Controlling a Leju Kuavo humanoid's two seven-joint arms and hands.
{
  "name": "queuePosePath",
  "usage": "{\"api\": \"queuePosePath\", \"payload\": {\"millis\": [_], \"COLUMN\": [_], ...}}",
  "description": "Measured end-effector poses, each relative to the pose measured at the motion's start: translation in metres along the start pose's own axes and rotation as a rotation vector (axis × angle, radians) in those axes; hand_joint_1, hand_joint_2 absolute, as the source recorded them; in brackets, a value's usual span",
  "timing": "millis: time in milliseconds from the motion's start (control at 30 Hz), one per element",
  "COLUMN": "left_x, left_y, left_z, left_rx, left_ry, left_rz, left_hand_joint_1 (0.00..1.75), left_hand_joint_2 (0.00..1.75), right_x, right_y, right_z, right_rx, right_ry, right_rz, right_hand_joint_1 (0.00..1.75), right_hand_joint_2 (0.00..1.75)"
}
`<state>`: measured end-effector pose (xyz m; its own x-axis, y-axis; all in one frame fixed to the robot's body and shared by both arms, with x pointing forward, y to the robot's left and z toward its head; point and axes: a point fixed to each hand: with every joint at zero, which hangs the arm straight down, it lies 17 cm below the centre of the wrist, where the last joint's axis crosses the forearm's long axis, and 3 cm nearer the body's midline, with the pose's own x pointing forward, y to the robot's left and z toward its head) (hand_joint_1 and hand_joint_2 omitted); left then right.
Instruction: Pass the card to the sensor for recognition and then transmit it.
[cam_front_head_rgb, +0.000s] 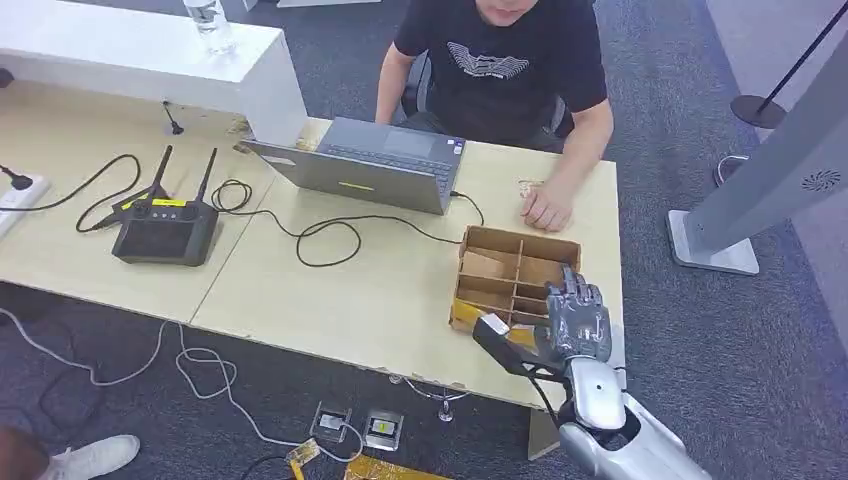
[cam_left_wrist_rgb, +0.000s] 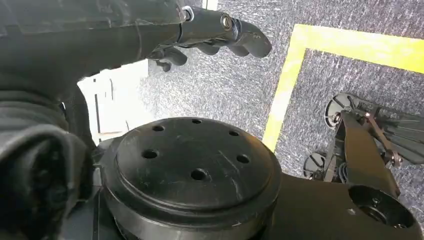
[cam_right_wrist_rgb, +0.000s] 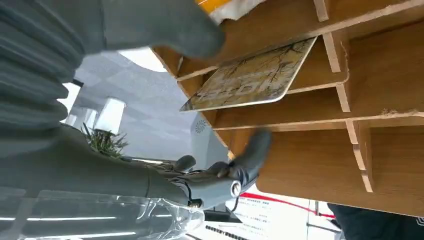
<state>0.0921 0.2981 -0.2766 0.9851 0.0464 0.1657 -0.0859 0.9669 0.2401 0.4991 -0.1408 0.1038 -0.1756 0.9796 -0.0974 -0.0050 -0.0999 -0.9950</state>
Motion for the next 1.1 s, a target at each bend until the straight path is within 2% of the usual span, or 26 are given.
{"api": "queuePosePath", "payload": {"millis": [1100], "left_x": [-0.0002], "left_y": [-0.0006], "left_z": [0.0001], "left_rx": [-0.003], "left_ry": [0.001], "left_rz": [0.002], "left_hand_joint_1": [0.0], "left_hand_joint_2": [0.0], "right_x": [0.0056], "right_y": [-0.0028], "right_z": [-0.0032], "right_rx": [0.02], "right_ry": [-0.013], "right_rz": [-0.046], "right_hand_joint_1": [1.75], "right_hand_joint_2": [1.75]}}
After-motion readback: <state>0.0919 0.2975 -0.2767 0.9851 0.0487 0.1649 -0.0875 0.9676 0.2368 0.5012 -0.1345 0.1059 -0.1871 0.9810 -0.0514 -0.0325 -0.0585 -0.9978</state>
